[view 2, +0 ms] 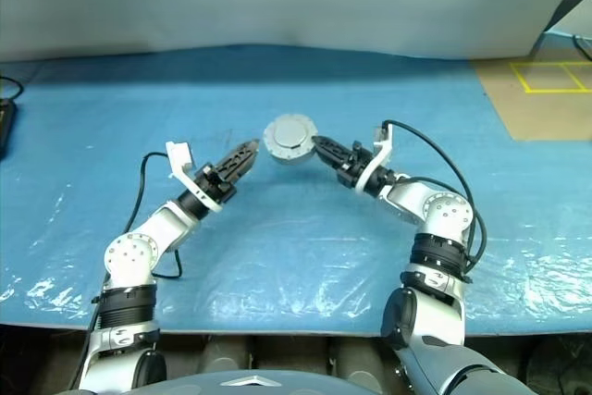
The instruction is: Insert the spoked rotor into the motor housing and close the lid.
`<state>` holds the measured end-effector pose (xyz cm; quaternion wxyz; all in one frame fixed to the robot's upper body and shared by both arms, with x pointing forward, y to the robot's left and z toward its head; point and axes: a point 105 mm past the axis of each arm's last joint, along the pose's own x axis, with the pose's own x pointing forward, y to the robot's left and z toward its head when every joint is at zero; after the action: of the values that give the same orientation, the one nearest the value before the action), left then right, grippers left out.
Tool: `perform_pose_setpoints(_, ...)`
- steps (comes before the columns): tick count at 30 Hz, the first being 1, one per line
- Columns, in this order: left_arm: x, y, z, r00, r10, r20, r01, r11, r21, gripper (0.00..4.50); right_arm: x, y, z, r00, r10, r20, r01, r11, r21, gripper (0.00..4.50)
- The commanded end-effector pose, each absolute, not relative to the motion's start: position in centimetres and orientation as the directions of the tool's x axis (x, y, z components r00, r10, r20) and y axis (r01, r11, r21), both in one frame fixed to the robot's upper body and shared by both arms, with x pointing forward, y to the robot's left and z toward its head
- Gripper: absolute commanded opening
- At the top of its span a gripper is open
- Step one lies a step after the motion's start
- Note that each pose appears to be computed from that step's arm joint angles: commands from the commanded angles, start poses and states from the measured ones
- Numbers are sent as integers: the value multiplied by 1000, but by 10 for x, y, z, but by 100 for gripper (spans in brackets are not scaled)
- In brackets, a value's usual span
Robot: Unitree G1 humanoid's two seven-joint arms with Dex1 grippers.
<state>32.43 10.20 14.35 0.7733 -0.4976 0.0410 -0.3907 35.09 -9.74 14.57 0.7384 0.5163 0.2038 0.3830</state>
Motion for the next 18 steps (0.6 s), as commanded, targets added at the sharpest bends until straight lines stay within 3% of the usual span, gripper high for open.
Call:
perform_pose_setpoints(1,322,103,159,681,-632,371,579,155,-800,447,342,-91,184,558,798,226,-497,103,862,111)
perform_pose_setpoints(18,322,77,168,637,-661,395,583,78,-809,447,324,-69,188,455,860,233,-543,60,837,111)
